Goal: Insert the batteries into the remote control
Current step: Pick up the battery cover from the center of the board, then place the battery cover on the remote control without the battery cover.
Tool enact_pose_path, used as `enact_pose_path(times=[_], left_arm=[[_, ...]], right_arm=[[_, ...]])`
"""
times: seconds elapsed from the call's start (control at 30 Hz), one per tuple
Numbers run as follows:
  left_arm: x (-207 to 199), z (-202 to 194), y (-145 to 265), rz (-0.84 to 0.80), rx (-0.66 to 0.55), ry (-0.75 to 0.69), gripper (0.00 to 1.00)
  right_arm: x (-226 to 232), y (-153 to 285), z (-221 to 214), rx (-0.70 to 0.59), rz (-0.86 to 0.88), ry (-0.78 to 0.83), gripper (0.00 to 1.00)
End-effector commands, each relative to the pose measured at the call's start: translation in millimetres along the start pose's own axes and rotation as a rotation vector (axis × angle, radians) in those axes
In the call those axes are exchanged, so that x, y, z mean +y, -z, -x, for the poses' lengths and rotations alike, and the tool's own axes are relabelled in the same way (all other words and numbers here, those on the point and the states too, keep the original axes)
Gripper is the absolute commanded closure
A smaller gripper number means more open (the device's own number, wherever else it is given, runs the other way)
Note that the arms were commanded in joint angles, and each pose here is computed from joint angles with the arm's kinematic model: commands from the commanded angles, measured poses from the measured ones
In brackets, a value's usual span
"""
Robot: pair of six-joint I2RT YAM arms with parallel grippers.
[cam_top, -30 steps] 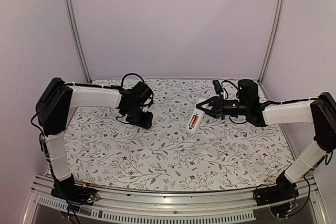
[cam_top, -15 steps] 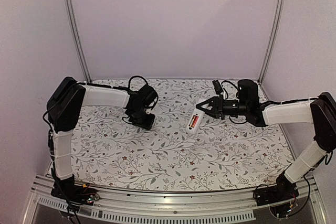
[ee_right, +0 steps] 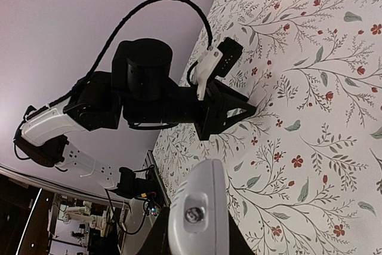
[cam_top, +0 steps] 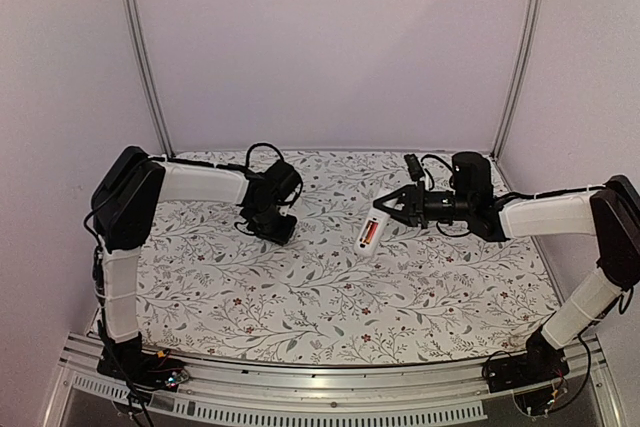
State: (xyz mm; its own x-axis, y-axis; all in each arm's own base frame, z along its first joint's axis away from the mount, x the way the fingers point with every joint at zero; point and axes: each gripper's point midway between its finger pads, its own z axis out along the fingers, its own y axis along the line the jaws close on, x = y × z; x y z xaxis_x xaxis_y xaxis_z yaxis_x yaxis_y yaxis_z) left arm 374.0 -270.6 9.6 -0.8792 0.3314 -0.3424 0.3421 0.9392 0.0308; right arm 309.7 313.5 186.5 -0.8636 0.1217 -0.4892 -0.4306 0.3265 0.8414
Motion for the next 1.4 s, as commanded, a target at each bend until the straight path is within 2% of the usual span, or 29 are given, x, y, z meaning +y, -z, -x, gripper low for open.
enact_pose_path(times=[0.0,0.37,0.63,0.8,1.07,1.37], left_arm=[[-3,-11,16,-0.019,0.01,-0.019,0.76],[-28,-20,79,-0.115,-0.097,-0.084,0.75],[-92,-14,155,-0.273,-0.258,-0.226,0.72],[-127,-14,184,-0.371,-0.3,-0.293,0.71],[-163,-17,200,-0.473,-0.316,-0.369,0.71],[-173,-18,190,-0.452,-0.284,-0.41,0.71]], right_arm=[[-9,-2,-2,0.002,-0.011,-0.02,1.0],[-24,-10,-2,-0.045,-0.008,-0.106,1.0],[-39,-19,-4,-0.095,-0.027,-0.206,1.0],[-33,-23,-8,-0.109,-0.004,-0.212,1.0],[-23,-26,-11,-0.136,0.059,-0.206,1.0],[-18,-33,-19,-0.124,0.087,-0.219,1.0]])
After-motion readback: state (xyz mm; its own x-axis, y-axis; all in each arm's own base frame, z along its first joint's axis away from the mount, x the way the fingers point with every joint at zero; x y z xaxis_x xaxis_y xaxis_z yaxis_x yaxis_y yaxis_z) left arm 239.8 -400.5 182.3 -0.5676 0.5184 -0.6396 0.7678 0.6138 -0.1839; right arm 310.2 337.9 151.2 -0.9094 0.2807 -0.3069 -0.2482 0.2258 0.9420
